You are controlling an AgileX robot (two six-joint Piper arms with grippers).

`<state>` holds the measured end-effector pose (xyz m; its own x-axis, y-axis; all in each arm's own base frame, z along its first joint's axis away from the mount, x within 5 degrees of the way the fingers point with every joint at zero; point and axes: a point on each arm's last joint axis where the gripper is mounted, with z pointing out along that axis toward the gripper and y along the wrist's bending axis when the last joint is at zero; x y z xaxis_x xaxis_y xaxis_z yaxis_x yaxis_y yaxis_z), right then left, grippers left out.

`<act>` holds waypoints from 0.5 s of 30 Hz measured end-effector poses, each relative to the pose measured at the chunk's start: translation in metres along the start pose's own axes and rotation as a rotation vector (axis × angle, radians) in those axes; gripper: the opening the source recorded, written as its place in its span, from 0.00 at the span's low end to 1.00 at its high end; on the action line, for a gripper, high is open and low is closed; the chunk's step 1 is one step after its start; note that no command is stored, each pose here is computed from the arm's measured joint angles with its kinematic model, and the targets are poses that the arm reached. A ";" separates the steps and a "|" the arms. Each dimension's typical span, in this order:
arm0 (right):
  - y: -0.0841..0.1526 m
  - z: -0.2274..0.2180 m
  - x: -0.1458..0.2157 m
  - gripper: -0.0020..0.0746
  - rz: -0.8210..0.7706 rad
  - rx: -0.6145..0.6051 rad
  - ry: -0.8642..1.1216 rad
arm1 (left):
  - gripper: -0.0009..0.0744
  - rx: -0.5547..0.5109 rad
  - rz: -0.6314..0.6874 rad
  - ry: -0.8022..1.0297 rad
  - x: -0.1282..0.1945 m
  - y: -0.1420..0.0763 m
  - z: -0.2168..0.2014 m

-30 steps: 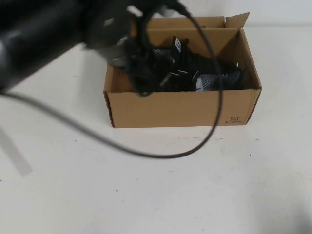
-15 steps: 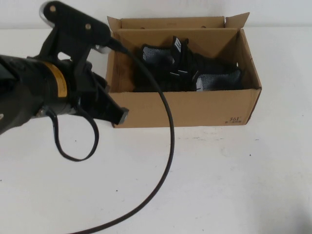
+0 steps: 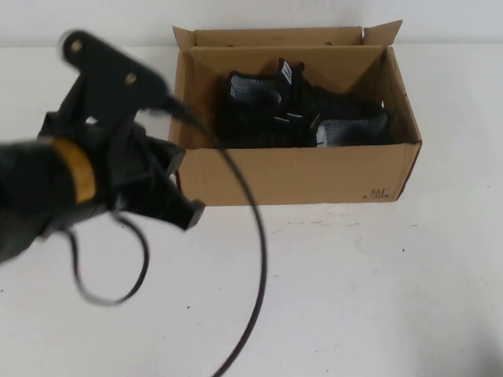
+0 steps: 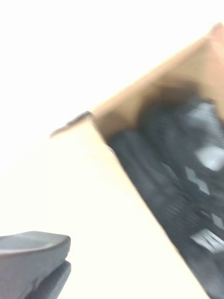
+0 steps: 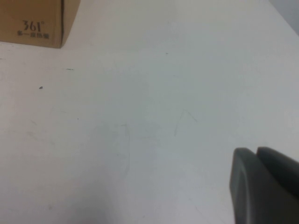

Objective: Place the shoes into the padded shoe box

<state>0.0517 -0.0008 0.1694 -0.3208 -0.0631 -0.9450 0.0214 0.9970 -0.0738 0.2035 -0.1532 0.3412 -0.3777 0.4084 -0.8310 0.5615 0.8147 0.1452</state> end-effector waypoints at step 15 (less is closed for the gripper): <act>0.000 0.000 0.000 0.02 0.000 0.000 0.000 | 0.01 -0.225 0.013 -0.668 0.139 0.021 -0.086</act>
<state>0.0517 -0.0008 0.1694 -0.3208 -0.0631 -0.9450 0.0214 0.9970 -0.0738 0.0996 -0.0438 0.2752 0.2012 0.1372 -0.9699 0.3696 0.9064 0.2048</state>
